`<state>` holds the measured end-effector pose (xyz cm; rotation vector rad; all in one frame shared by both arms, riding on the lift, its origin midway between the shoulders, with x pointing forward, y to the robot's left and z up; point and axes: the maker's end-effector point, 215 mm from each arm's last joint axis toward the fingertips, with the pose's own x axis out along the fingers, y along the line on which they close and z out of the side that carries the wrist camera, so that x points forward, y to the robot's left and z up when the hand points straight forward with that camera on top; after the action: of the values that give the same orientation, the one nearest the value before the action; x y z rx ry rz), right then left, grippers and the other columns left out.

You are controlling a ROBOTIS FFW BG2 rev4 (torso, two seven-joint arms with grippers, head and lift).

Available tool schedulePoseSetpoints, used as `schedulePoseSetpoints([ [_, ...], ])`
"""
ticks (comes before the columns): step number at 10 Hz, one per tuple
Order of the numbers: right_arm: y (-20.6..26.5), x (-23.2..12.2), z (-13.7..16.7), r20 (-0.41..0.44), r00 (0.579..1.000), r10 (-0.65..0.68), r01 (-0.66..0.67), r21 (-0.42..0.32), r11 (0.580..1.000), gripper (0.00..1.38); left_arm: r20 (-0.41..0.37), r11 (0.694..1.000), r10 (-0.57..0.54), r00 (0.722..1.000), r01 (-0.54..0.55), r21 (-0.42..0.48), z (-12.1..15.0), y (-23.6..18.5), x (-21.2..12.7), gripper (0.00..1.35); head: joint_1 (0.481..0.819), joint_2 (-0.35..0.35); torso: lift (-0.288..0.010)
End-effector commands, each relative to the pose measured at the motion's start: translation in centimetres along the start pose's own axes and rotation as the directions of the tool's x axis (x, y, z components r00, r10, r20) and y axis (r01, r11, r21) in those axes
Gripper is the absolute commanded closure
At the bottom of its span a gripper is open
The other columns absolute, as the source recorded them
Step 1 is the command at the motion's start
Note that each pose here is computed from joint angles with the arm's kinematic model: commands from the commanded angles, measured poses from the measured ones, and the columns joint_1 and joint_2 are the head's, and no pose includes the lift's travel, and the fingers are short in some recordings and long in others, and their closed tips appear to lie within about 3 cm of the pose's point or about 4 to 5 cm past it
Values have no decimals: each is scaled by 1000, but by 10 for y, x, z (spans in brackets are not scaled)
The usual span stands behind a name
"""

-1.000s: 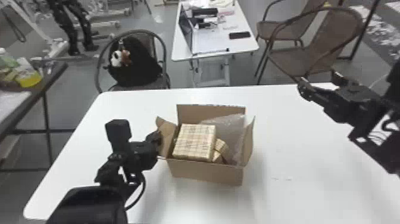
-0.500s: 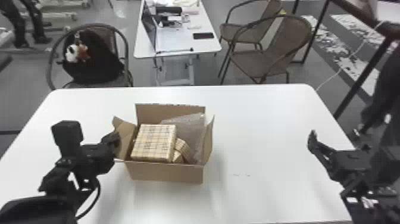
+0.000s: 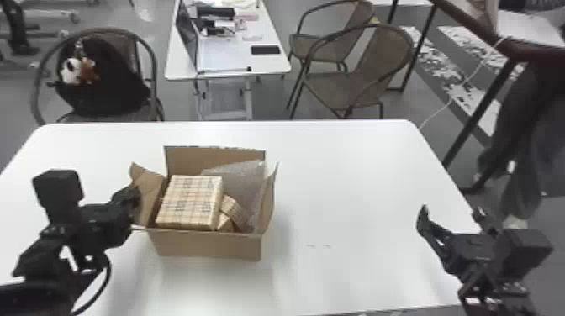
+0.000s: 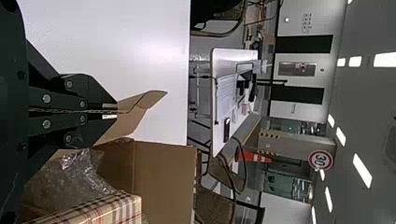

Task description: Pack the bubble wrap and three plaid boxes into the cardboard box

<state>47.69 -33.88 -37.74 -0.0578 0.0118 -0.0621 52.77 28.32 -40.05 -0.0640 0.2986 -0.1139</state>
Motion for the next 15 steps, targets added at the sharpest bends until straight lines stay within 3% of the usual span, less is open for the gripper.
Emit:
schedulePoseSetpoints([
  [1,1,1,-3,-9,1000,0,0,2,1000,225,9,1000,16,1000,-16,-4,6,8,1,1214,695,-64,-92],
  [4,8,3,-8,-31,999,17,-17,6,1000,225,21,994,107,994,-107,-13,16,51,-5,1214,695,-27,-92],
  [6,12,5,-11,-42,999,28,-27,10,1000,225,52,965,263,963,-261,-40,19,102,-23,1214,695,12,-92],
  [9,17,5,-15,-59,997,41,-40,15,999,225,122,867,495,860,-480,-138,26,170,-58,1214,695,107,-92],
  [12,22,4,-18,-71,996,52,-51,19,999,225,155,719,691,706,-647,-255,25,220,-103,1214,695,200,-92],
  [15,29,4,-18,-80,995,66,-65,16,998,225,112,583,802,587,-726,-365,2,253,-138,1214,695,259,-92],
])
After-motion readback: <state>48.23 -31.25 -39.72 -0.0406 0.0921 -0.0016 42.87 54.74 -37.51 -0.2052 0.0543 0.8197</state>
